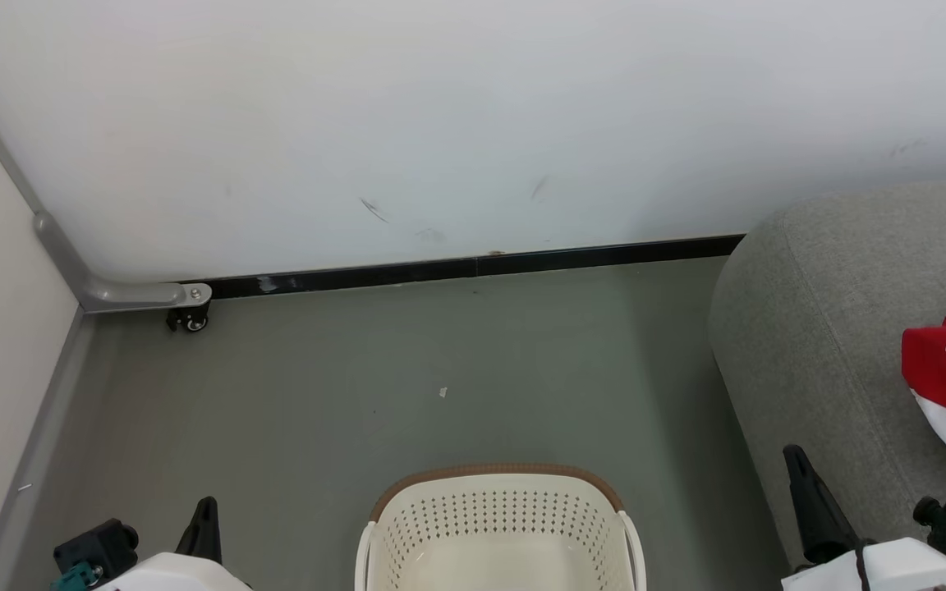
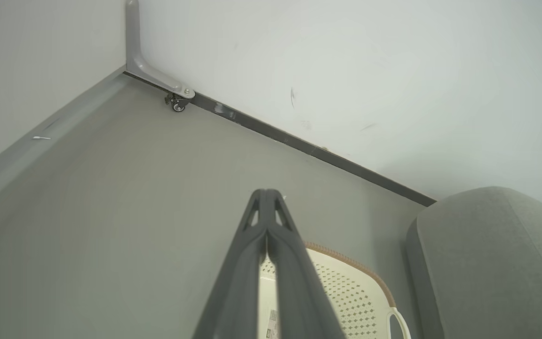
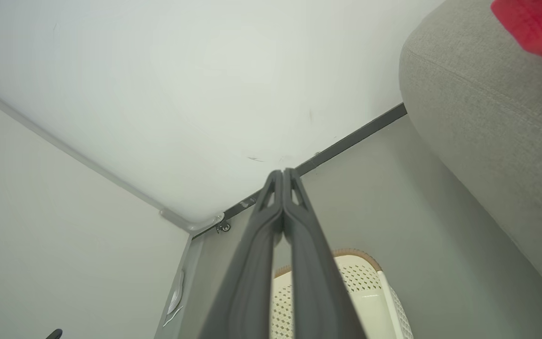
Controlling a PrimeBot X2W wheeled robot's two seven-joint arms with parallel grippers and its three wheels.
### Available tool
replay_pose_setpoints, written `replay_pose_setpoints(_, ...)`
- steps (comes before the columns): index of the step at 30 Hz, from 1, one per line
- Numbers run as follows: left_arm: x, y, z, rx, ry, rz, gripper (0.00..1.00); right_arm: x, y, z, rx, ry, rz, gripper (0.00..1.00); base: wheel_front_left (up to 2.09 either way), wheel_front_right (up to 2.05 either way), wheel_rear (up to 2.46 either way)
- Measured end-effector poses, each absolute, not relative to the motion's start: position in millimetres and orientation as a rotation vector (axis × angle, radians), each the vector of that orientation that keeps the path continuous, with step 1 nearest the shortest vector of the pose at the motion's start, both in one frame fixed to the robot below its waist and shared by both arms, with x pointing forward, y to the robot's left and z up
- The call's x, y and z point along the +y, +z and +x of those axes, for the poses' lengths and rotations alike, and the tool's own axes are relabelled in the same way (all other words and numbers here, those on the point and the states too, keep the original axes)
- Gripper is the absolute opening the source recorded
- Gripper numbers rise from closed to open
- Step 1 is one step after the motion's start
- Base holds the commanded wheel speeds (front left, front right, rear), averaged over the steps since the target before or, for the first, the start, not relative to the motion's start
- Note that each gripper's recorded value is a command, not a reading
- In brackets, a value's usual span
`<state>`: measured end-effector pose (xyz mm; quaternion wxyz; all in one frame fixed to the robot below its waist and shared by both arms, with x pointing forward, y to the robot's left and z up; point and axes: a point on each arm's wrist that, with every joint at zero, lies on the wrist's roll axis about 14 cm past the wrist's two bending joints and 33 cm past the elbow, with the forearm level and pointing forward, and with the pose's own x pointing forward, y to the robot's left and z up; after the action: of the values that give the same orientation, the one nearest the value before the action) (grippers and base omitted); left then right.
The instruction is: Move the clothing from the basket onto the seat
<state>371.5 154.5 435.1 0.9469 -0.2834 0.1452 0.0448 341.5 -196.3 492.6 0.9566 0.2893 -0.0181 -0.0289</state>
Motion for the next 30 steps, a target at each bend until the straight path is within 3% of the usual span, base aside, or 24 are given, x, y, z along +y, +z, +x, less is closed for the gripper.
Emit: replay_pose_setpoints(30,163.9,446.8,372.5,0.274,0.102,-1.049,0.0,-203.0,480.8,352.0,0.021,-0.094,1.041,0.0,0.0,0.0,0.0)
